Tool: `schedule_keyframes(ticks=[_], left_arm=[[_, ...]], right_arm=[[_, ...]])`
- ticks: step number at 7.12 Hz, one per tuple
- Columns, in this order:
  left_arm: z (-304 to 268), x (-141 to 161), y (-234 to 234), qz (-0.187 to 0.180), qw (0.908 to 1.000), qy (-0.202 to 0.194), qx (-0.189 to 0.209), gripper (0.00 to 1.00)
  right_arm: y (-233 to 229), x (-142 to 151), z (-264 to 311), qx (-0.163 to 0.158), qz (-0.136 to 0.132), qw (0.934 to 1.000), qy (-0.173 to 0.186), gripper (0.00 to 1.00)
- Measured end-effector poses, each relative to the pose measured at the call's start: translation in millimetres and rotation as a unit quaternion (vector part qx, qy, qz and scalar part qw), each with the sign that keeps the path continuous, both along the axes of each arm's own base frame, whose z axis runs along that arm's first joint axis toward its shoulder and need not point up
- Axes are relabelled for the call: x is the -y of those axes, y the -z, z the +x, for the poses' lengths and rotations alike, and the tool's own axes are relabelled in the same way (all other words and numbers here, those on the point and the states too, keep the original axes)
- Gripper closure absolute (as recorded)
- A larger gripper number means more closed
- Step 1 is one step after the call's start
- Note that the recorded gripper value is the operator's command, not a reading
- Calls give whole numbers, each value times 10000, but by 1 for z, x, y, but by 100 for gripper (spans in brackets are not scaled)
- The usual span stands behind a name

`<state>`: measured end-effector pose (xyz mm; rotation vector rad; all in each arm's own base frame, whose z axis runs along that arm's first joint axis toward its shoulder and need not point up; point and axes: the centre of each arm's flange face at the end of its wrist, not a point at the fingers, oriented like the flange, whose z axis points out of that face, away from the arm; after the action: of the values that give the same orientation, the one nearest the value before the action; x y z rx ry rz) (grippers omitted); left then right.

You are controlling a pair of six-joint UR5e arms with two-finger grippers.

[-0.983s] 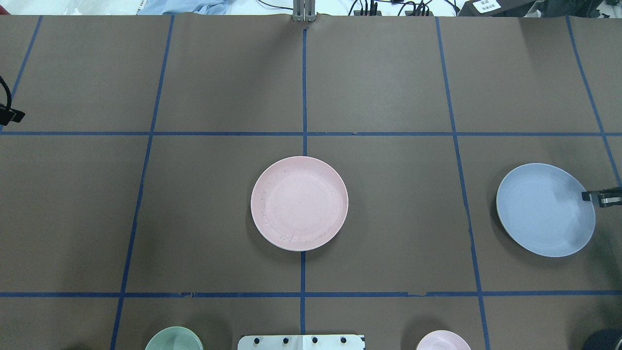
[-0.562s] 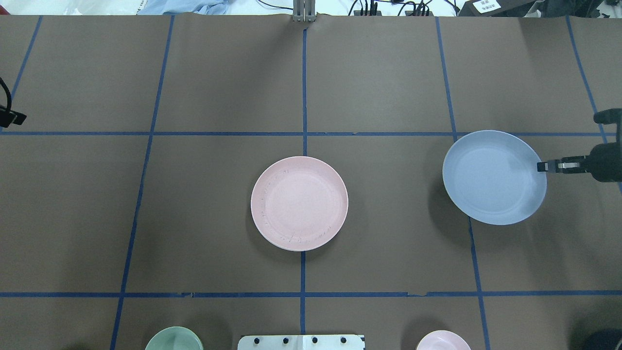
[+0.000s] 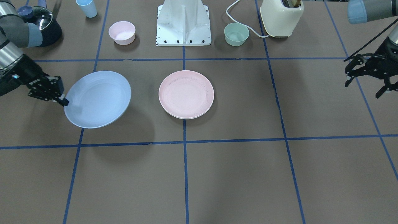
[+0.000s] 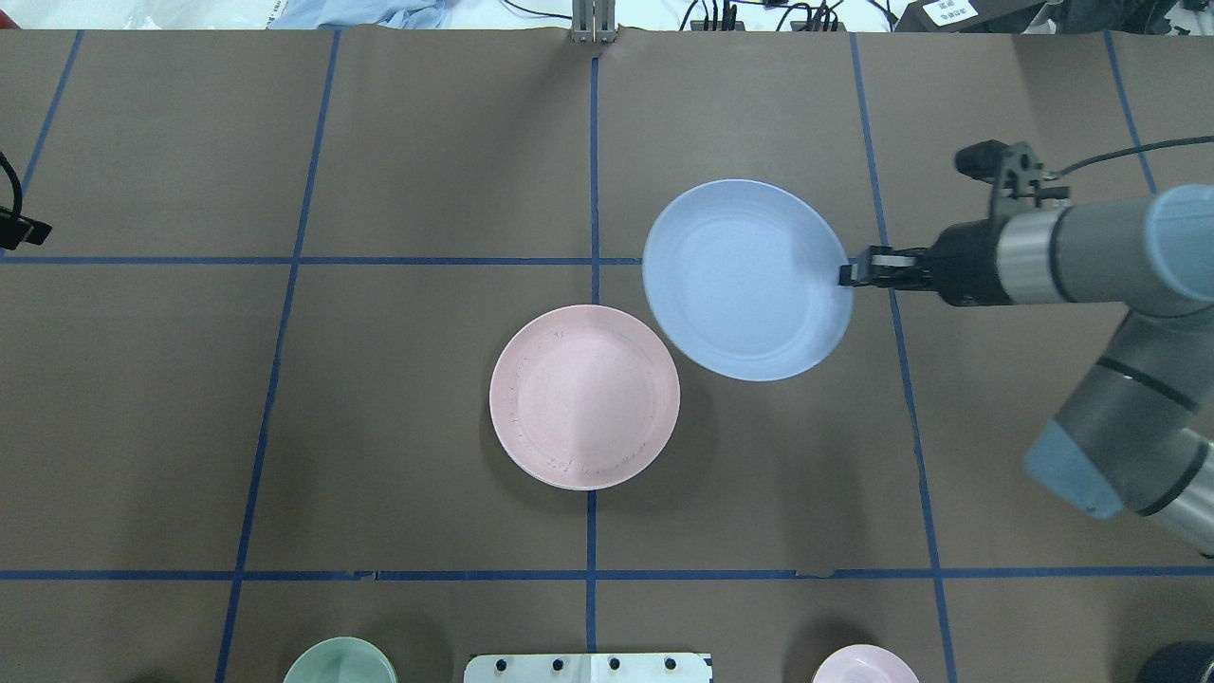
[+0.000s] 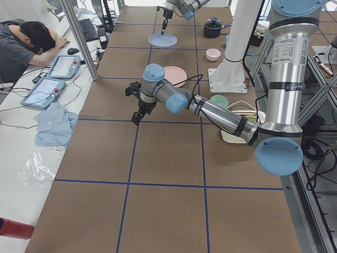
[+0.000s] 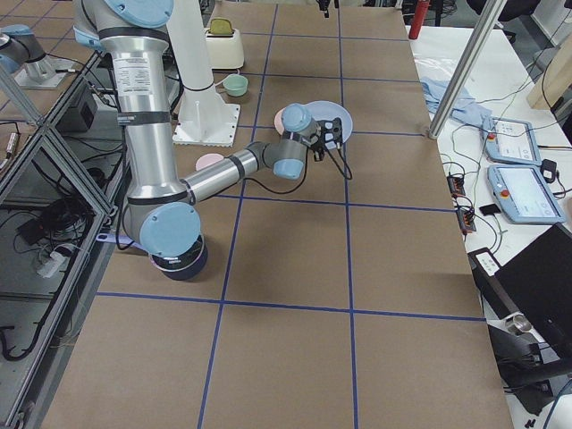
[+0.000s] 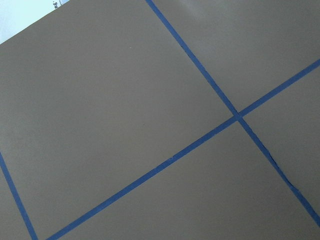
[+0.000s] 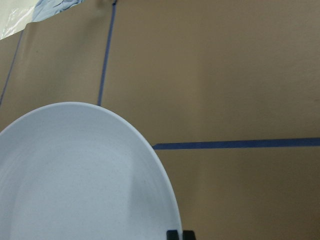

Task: Stack three plates with pink and blue
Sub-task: 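Carry the light blue plate with the right gripper onto the pink plate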

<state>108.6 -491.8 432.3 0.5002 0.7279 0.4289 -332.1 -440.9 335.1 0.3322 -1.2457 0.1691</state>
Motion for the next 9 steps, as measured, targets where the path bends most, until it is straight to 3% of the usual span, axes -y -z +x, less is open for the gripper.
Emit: schedule_keyframes(ticks=[1, 3, 5, 7, 8, 9], left_arm=[[0, 0, 0, -22, 10000, 19, -8, 0], [0, 0, -1, -43, 10000, 33, -12, 0], [1, 0, -1, -48, 10000, 31, -12, 0], [1, 0, 0, -51, 10000, 35, -17, 0], [1, 0, 0, -57, 10000, 43, -21, 0], [1, 0, 0, -60, 10000, 47, -22, 0]], right_arm=[[56, -14, -50, -214, -217, 9995, -91, 100], [115, -56, -129, -659, -424, 9966, -244, 100], [119, -81, -161, -905, -432, 9946, -285, 100], [106, -84, -170, -1133, -492, 9919, -295, 100], [103, -84, -172, -1284, -548, 9898, -293, 1], [98, -87, -175, -1404, -578, 9880, -279, 0]])
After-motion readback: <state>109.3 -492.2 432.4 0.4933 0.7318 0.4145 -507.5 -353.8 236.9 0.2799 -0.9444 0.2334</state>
